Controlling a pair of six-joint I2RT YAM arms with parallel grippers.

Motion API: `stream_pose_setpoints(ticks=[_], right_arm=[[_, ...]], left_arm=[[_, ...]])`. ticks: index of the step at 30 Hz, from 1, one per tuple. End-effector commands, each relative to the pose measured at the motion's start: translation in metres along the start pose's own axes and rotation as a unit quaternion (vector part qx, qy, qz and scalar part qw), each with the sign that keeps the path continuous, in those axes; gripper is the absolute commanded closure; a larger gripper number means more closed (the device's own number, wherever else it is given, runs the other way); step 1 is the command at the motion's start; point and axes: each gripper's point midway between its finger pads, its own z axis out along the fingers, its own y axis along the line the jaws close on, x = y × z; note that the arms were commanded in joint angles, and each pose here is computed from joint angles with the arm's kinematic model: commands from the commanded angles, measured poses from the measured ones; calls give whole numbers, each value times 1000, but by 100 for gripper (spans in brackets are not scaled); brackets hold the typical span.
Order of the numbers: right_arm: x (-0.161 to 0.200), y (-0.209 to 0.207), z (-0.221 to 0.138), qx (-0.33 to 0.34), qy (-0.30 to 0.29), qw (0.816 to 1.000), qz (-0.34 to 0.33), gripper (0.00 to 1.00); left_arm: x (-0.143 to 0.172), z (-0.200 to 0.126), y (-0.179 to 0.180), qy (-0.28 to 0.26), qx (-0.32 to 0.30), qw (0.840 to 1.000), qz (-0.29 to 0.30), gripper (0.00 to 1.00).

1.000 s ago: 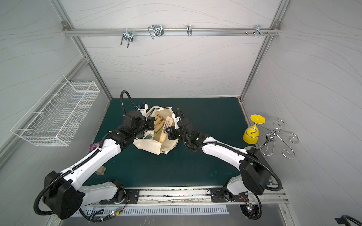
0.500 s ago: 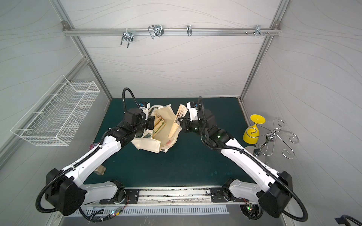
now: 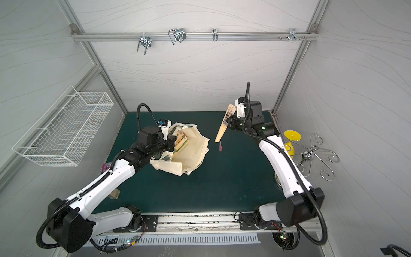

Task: Take out the folding fans from the tote bags
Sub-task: Pick up the folding fan from the canvas bag, then place the folding fan at the center of the board.

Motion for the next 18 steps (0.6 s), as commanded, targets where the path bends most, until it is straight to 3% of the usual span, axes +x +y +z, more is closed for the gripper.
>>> stream_pose_setpoints(ticks=[1,11,18], right_arm=[[28,-13,19,18,95,995,-14,100],[54,-66,102,77,208,975,-22,100],[52,-102,143,116,233,965,-33,98]], left_arm=[[-14,-9,-6,-28,18,999,-2,100],[-14,-18,-18,-32,52,998,6,100],[-9,-23,-29,-28,85,996,18,100]])
